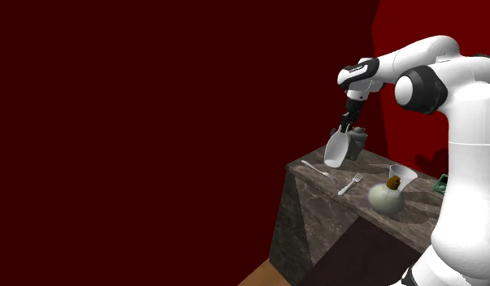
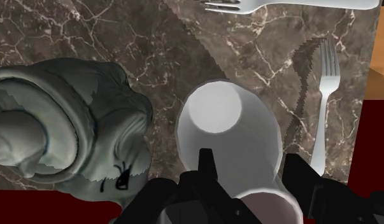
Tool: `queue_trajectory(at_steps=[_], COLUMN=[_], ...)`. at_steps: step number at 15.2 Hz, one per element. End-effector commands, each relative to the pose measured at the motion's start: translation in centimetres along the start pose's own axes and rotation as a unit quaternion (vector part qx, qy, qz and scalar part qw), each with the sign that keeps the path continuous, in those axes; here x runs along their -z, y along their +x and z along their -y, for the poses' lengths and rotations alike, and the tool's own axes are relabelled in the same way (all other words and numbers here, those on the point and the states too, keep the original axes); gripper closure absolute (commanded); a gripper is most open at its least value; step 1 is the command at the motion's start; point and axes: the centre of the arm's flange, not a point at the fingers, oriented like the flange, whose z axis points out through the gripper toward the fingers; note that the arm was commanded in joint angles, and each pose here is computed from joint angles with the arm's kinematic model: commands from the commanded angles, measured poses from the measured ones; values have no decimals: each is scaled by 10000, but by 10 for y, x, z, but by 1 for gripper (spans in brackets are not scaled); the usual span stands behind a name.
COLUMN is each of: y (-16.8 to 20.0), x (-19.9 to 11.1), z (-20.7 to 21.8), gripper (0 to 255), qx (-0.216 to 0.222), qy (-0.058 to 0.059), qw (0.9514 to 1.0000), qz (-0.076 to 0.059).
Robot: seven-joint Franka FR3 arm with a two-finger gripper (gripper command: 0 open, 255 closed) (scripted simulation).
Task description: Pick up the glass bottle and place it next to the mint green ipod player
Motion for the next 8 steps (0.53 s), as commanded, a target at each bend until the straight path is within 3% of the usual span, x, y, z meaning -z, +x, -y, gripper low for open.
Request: queue_trajectory(at_steps=[1, 8], y=[0, 0], x=[0, 5], z=[0, 0], gripper=[255, 255], qx=[0, 0], qy=[-1, -1], qw=[10000, 10000], qz=[-2, -2])
